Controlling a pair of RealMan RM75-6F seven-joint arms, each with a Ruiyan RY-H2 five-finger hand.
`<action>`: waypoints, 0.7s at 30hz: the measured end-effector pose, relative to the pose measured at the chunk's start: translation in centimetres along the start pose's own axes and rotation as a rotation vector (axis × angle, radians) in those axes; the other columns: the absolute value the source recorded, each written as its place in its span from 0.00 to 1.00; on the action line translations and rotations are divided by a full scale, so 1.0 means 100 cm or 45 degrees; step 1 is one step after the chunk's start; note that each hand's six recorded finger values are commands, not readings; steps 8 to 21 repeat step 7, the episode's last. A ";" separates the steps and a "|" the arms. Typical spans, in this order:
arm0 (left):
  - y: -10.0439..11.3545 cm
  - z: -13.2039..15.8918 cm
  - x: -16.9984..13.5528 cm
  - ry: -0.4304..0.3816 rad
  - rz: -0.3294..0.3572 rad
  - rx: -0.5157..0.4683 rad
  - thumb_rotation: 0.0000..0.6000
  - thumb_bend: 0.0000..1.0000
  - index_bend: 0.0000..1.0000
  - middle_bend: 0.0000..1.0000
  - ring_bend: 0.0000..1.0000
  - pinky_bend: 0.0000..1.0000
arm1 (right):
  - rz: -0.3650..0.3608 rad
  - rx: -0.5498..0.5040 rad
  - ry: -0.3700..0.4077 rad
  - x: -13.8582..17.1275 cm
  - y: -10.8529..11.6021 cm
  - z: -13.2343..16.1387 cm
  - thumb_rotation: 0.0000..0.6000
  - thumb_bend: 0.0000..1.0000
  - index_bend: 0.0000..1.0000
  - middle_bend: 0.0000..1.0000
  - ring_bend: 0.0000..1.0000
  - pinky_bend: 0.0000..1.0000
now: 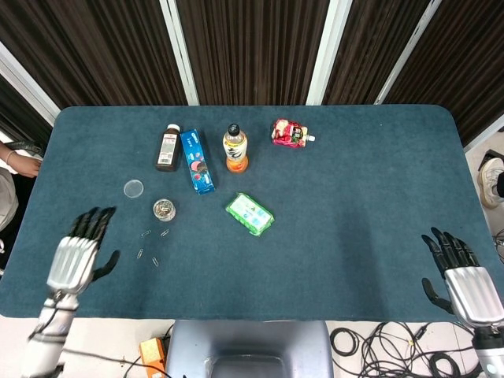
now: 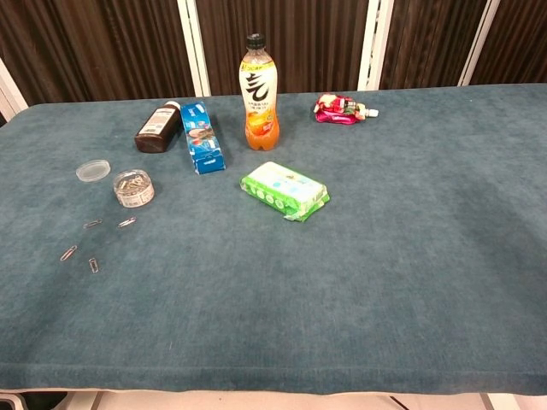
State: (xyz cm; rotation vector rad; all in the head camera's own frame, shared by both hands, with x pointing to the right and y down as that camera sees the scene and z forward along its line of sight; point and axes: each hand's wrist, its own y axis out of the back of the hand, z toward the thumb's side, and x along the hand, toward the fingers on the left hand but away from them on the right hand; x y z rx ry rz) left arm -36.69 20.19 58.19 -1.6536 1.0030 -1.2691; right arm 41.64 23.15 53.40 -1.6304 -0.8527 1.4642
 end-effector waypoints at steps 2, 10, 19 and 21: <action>-0.004 -0.015 -0.030 0.030 -0.013 0.037 1.00 0.35 0.00 0.00 0.00 0.00 | 0.005 0.007 0.000 -0.001 -0.002 0.002 1.00 0.37 0.00 0.00 0.00 0.13; -0.017 -0.041 -0.081 0.081 -0.111 0.131 1.00 0.35 0.00 0.00 0.00 0.00 | 0.024 0.026 0.000 -0.004 -0.007 0.005 1.00 0.37 0.00 0.00 0.00 0.13; -0.017 -0.041 -0.081 0.081 -0.111 0.131 1.00 0.35 0.00 0.00 0.00 0.00 | 0.024 0.026 0.000 -0.004 -0.007 0.005 1.00 0.37 0.00 0.00 0.00 0.13; -0.017 -0.041 -0.081 0.081 -0.111 0.131 1.00 0.35 0.00 0.00 0.00 0.00 | 0.024 0.026 0.000 -0.004 -0.007 0.005 1.00 0.37 0.00 0.00 0.00 0.13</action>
